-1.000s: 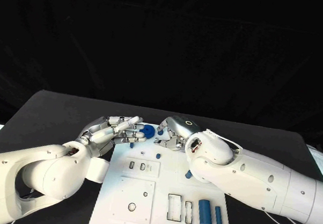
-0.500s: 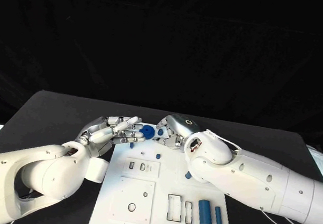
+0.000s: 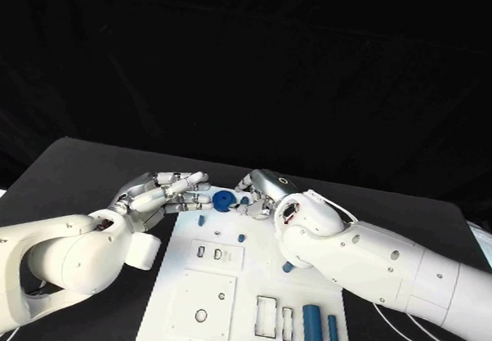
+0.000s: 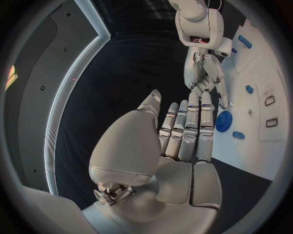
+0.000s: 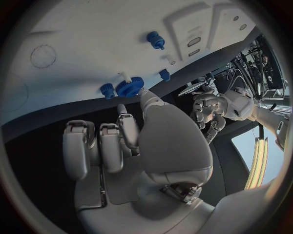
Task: Assemble the parts on the task board
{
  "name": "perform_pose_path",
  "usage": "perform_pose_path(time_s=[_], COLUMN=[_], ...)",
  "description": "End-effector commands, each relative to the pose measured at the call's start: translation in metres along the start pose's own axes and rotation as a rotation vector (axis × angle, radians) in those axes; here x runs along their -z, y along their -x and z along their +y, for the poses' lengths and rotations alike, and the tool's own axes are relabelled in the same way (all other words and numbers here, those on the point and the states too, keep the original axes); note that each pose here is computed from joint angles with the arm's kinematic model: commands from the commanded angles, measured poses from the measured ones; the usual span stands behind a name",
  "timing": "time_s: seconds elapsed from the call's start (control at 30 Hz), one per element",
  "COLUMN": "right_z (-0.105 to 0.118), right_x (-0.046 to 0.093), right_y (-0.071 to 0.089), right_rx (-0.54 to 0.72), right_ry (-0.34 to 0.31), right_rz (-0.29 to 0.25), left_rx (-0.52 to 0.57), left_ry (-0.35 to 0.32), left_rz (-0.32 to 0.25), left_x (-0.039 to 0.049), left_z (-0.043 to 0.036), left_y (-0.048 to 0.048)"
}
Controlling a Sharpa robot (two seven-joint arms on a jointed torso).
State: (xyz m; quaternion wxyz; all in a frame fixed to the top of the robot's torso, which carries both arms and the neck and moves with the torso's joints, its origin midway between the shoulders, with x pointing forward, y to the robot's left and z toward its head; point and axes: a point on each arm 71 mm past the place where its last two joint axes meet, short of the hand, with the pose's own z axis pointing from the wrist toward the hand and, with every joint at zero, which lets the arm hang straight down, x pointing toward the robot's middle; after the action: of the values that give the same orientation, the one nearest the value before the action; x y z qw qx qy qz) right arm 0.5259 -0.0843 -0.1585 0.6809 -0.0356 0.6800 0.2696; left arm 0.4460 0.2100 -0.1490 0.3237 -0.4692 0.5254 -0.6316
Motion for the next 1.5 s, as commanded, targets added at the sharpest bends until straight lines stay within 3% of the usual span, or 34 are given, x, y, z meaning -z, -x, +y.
perform_pose_path(time_s=[0.03, 0.17, 0.37, 0.67, 1.5], right_z=[0.004, 0.008, 0.014, 0.013, 0.018], right_x=[-0.004, -0.009, -0.013, -0.016, -0.024], right_y=[-0.007, -0.009, -0.008, -0.006, -0.015], right_rx=[-0.006, 0.006, 0.036, 0.050, 0.059], right_ry=[0.006, 0.009, 0.003, -0.014, -0.024], right_rz=[0.072, 0.069, 0.013, -0.024, 0.038], left_rx=[0.001, -0.003, -0.006, -0.007, -0.006], left_ry=[-0.025, -0.030, -0.033, -0.032, -0.031], left_rz=[0.004, -0.003, -0.008, -0.010, -0.006], left_x=[-0.0013, -0.0024, -0.0033, -0.0034, -0.0057], left_z=[-0.0041, -0.0057, -0.0067, -0.0071, -0.0070], left_y=[0.0023, 0.0051, 0.0073, 0.0085, 0.0079])
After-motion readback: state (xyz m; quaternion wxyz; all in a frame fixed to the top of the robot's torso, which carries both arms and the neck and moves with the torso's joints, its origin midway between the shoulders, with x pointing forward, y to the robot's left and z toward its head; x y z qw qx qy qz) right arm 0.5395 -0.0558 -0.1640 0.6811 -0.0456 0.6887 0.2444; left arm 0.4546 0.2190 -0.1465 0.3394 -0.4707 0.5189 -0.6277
